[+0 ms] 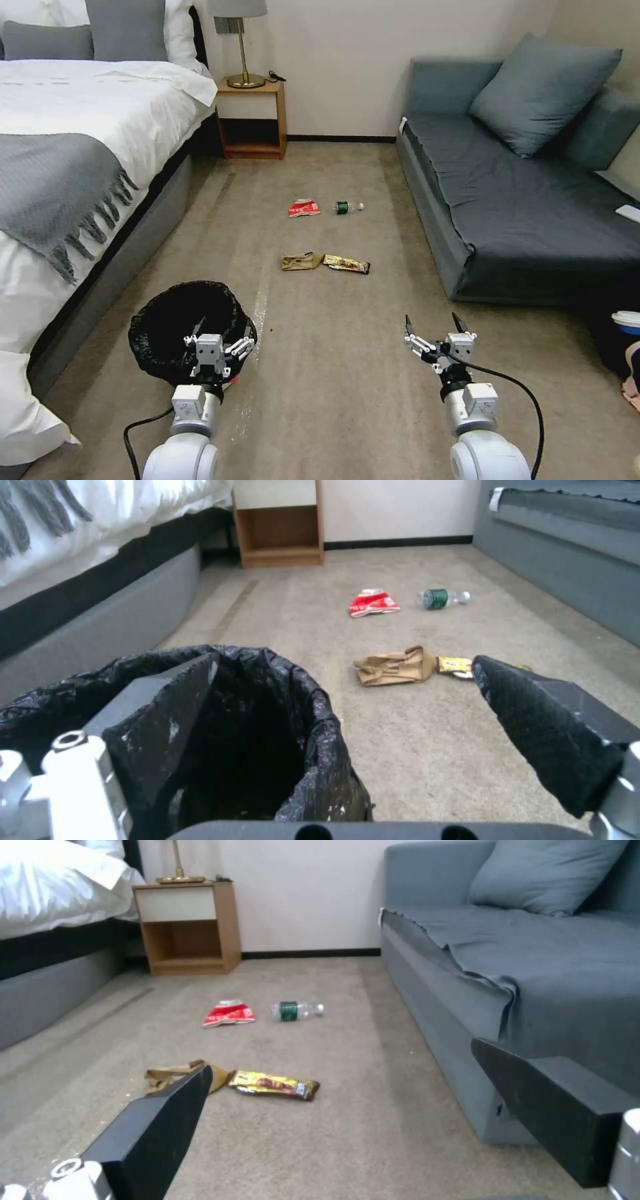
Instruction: Pick up the trash bin, then pick up the garbage on the floor and place it into the trash bin.
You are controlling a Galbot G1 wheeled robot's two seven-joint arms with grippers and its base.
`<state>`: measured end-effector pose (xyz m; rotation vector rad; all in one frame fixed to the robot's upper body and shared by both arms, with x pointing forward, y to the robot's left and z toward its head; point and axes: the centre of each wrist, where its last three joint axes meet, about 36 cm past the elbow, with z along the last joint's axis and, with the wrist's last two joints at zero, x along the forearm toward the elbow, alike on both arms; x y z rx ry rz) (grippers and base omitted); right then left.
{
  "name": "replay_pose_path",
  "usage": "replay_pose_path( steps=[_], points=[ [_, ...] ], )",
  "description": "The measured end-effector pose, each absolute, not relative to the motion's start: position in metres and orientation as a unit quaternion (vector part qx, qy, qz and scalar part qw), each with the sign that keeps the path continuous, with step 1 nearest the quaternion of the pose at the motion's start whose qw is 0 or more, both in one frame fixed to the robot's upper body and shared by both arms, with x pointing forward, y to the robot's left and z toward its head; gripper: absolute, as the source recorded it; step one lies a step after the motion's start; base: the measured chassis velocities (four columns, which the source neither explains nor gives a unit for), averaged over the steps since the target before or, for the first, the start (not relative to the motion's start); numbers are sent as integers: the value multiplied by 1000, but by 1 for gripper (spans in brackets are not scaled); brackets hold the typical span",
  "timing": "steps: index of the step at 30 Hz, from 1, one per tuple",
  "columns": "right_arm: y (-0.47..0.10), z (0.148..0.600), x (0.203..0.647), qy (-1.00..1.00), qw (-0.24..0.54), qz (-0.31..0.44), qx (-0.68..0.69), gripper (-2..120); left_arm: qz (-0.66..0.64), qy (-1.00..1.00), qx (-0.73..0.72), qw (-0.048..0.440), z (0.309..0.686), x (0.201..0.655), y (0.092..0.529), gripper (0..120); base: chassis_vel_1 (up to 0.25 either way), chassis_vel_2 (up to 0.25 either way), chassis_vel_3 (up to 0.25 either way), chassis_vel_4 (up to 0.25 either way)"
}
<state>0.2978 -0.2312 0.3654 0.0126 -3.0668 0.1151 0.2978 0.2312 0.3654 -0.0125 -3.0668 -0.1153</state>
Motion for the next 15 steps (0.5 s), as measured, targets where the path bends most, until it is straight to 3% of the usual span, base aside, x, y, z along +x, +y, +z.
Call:
replay_pose_path(
  steps=[15],
  points=[
    [-231,365,298,-999,36,37,4,100,-38,-999,-4,36,365,298,231,100,0,0,0,0]
  ],
)
